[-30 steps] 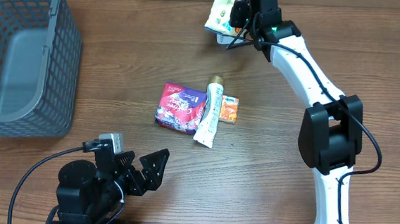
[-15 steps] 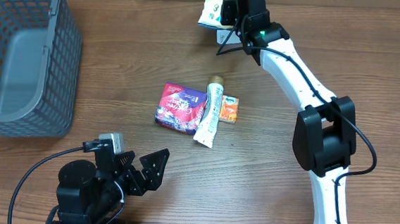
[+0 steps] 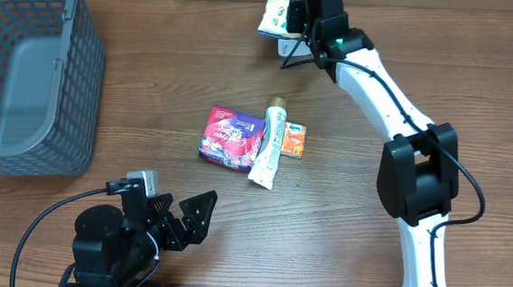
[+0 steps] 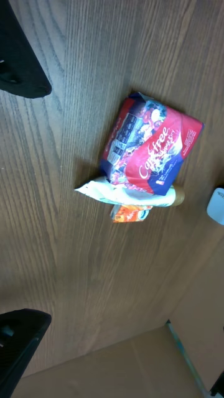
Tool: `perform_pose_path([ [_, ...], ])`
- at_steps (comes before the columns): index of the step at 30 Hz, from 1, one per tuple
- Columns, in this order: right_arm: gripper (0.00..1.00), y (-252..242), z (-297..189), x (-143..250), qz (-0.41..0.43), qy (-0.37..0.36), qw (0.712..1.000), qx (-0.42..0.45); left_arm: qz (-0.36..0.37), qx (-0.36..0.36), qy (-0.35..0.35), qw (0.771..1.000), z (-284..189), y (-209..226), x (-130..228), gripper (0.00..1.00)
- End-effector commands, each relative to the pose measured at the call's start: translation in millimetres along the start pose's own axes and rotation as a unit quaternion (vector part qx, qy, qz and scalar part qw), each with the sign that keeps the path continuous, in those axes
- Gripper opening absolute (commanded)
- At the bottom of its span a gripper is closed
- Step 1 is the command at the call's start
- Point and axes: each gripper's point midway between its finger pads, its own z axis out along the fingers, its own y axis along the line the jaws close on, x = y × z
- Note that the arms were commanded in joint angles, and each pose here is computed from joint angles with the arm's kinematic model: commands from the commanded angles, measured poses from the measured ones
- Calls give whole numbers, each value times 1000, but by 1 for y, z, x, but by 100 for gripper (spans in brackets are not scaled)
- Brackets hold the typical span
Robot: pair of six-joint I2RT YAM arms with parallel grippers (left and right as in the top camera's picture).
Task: Scan the item barcode
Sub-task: 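Hold the wet-wipe pack up in front of the white scanner, then carry the wet-wipe pack off to the right side of the table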
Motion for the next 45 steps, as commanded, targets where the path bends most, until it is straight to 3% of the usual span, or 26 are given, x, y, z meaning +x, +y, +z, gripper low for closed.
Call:
perform_pose_path([
  [1,4,-51,-64,-98,71,-85,993,29,-4,5,-5,1000,-2,-3,-2,100],
  [4,4,-138,-98,-112,131,-71,984,98,-3,5,-5,1000,-2,-3,-2,100],
  [9,4,-251,-131,-84,181,-8,963,200,-3,5,-5,1000,-2,-3,-2,100],
  [14,4,-394,-200,-19,253,79,898,350,-3,5,-5,1000,-2,-3,-2,100],
  [22,4,-537,-307,63,346,121,792,488,-3,5,-5,1000,-2,-3,-2,100],
  [28,5,-576,-320,121,416,149,767,465,-3,5,-5,1000,-2,-3,-2,100],
  [36,20,-590,-301,172,448,190,750,448,-4,5,-5,1000,-2,-3,-2,100],
  [37,44,-587,-295,169,453,187,757,432,-3,5,-5,1000,-2,-3,-2,100],
  [38,55,-584,-290,164,458,181,765,415,-3,5,-5,1000,-2,-3,-2,100],
  [39,59,-579,-285,155,466,173,775,390,-3,5,-5,1000,-2,-3,-2,100],
  [41,57,-571,-280,133,476,156,792,350,-3,5,-5,1000,-2,-3,-2,100],
  [43,49,-567,-286,111,473,140,801,341,-3,5,-5,1000,-2,-3,-2,100],
  [45,32,-566,-297,91,465,125,805,345,-3,5,-5,1000,-2,-3,-2,100],
])
